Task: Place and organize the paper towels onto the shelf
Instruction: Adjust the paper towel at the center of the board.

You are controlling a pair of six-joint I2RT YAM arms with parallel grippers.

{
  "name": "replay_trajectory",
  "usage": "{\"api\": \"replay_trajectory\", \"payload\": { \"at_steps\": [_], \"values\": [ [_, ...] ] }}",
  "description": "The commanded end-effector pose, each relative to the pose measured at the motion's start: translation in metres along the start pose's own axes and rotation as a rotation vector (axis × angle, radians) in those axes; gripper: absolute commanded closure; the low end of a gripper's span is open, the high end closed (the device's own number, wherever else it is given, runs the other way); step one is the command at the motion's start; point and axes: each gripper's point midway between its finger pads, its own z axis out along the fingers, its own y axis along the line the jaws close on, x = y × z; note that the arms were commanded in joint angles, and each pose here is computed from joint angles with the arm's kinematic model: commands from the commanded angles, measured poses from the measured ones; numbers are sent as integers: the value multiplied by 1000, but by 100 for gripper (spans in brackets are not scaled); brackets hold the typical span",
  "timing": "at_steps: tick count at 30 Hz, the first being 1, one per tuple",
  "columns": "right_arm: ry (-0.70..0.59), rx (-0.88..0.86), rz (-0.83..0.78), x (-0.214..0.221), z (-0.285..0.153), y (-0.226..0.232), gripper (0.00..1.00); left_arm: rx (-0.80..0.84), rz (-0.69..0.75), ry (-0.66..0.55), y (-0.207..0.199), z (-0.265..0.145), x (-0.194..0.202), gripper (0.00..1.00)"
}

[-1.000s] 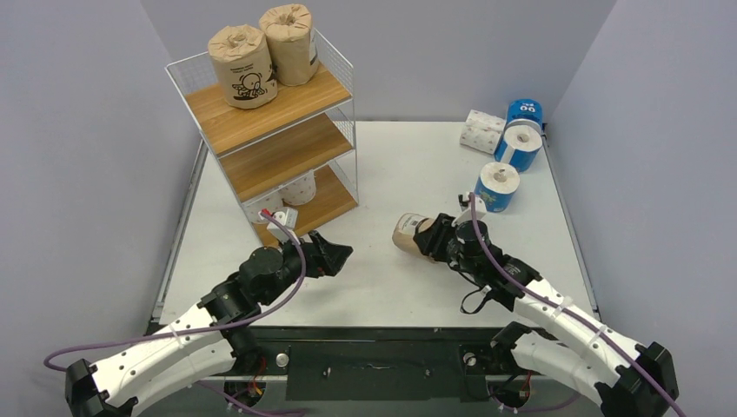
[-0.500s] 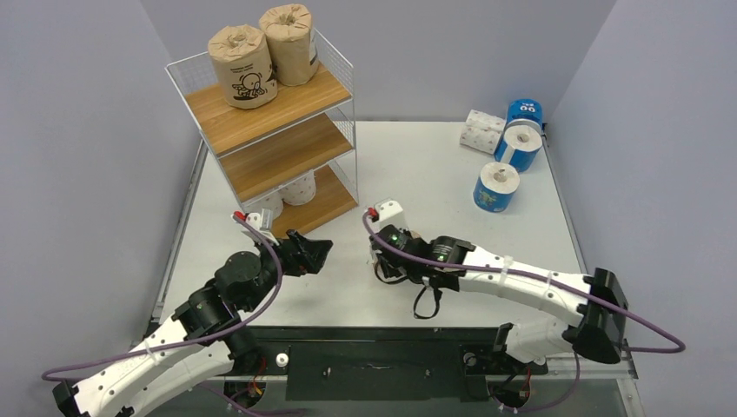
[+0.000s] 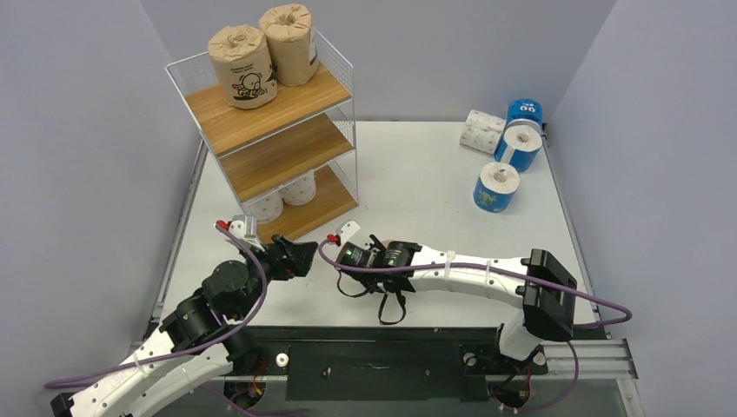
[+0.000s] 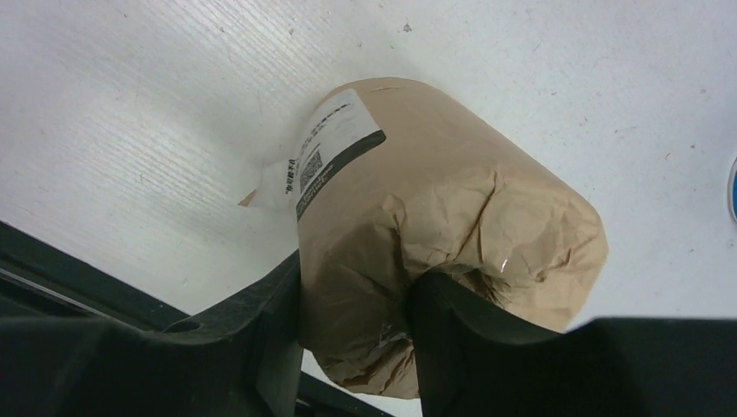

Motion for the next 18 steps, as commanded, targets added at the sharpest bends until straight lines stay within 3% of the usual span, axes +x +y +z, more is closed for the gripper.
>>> {"api": "replay_trajectory", "payload": {
  "at_steps": [1,7,12,15,18],
  "values": [
    [-56,0,-6,-22,-12,-3,56,-35,9,-20,8,-1,-4,18],
    [-98,-29,29,-31,-30,-6,39,-36,24,-36,5,-3,-12,16],
    [-203,-31,122,-50,-64,-26,34,-59,48,-73,9,-9,-26,13],
    [-329,0,265,-67,-89,-52,30,-66,49,-116,10,-15,-40,12],
    [-345,-36,491,-63,-81,-79,25,-87,53,-155,14,-19,-49,12]
  ]
}}
